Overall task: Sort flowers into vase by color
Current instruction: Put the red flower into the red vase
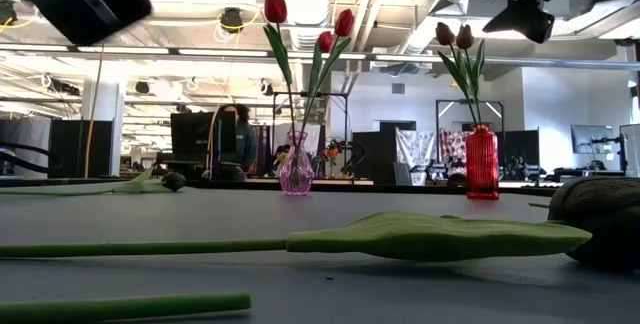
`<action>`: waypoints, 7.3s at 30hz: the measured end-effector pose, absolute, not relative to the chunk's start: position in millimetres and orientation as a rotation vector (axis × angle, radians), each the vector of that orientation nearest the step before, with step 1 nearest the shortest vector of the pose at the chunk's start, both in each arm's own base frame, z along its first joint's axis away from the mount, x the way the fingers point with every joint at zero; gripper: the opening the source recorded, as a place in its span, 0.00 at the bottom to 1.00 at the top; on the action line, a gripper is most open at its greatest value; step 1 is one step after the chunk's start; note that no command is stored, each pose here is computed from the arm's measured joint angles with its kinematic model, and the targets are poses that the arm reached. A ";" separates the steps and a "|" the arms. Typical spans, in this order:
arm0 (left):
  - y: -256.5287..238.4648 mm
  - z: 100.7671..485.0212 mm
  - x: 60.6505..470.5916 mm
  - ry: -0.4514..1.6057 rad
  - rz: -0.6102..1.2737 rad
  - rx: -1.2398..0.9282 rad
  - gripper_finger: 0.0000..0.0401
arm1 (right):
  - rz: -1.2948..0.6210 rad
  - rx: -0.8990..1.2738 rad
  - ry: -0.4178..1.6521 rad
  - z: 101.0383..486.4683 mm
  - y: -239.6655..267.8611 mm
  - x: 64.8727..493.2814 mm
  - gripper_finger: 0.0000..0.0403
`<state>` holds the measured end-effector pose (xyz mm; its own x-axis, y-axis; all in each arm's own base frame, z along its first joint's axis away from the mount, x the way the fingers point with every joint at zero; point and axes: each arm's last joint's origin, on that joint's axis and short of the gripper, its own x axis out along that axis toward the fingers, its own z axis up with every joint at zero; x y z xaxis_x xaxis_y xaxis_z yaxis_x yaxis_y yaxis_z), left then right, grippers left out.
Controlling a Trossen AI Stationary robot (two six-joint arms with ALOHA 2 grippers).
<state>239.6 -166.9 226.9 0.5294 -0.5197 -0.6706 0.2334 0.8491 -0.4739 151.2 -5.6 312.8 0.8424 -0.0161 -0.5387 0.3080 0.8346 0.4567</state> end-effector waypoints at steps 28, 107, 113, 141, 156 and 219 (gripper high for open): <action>-254.6 161.2 269.5 1.375 -0.338 -0.194 0.40 | -0.012 0.505 0.662 282.8 71.7 206.7 0.69; 27.8 272.6 343.5 0.841 0.161 -0.773 0.00 | -0.139 -1.266 0.710 242.2 24.9 290.1 0.69; 27.9 272.4 343.4 0.841 0.173 -0.788 0.00 | -0.181 -1.359 0.746 226.7 27.6 304.7 0.67; 29.5 271.7 342.7 0.831 0.246 -0.805 0.00 | -0.233 -1.381 0.718 223.2 29.7 313.3 0.20; 31.4 273.1 343.6 0.821 0.178 -0.670 0.17 | -0.119 -1.266 0.656 220.3 33.3 312.4 0.05; -32.5 272.1 281.7 0.158 0.034 -0.074 0.43 | -0.725 -0.246 -0.099 201.7 -99.4 89.2 0.05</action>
<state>281.7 -32.5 272.1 0.9870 0.0276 -0.1581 -0.0393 0.9967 -0.0712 89.2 -99.4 201.7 0.7455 -0.6432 0.1746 0.6665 0.7214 -0.1880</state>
